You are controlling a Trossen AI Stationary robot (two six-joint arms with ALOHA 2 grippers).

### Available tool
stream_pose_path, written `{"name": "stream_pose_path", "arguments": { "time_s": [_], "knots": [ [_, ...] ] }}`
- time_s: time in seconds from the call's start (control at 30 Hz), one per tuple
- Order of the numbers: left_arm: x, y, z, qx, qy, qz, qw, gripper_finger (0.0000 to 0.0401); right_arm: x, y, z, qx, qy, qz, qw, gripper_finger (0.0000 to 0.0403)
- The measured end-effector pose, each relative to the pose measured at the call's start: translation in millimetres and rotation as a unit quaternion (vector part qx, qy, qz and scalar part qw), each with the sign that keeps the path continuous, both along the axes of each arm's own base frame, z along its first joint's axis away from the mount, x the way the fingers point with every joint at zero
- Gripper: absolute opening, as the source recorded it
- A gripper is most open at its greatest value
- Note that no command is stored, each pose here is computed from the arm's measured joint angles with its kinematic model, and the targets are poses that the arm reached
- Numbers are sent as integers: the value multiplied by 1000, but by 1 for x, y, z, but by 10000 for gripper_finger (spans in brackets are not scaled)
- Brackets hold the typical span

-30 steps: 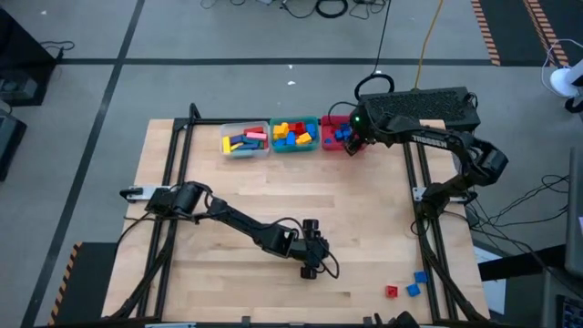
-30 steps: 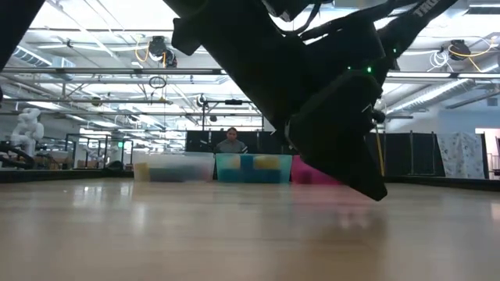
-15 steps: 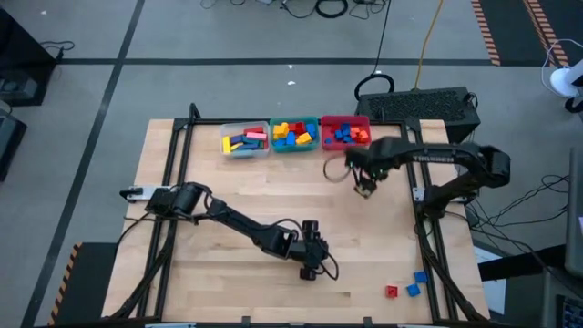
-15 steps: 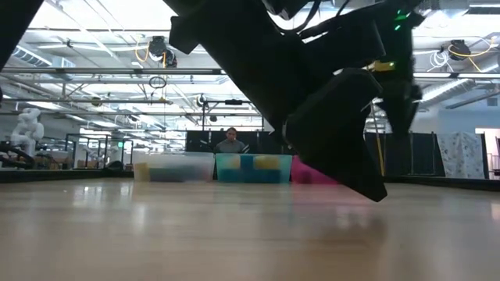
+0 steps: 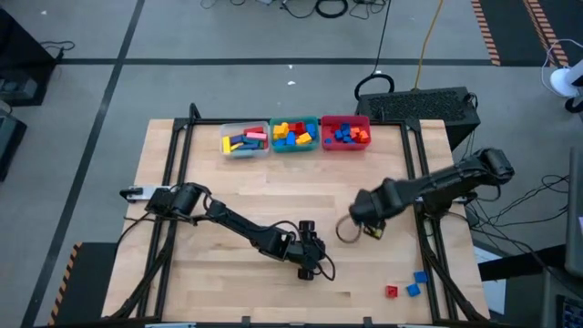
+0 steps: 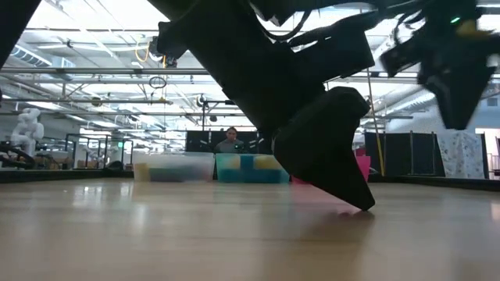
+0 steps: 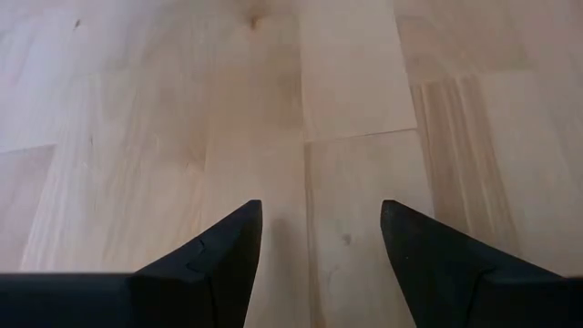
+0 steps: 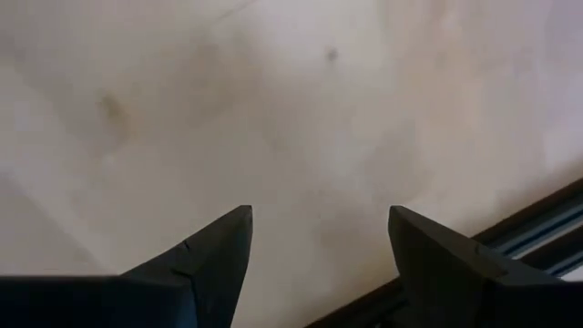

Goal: Sort blocks by size
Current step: Put the blue 4 stud game piece into the red bin

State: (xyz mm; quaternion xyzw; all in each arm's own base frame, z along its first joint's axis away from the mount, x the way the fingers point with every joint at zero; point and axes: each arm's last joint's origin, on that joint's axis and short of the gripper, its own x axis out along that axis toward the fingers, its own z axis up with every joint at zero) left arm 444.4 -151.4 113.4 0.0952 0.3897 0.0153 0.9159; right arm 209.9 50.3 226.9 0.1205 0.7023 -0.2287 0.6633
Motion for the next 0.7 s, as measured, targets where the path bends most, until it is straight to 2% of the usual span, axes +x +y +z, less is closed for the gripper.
{"name": "stream_pose_path", "arguments": {
  "time_s": [0.2,0.4,0.7],
  "knots": [
    [0,0,0,0,0,1,1000,228,-14,41,0,2,-4,53,999,242],
    [0,1,-1,0,1,2,1000,228,-36,78,0,33,6,80,996,242],
    [-1,1,-1,-15,4,21,1000,228,-65,136,-17,114,57,115,985,242]
  ]
}}
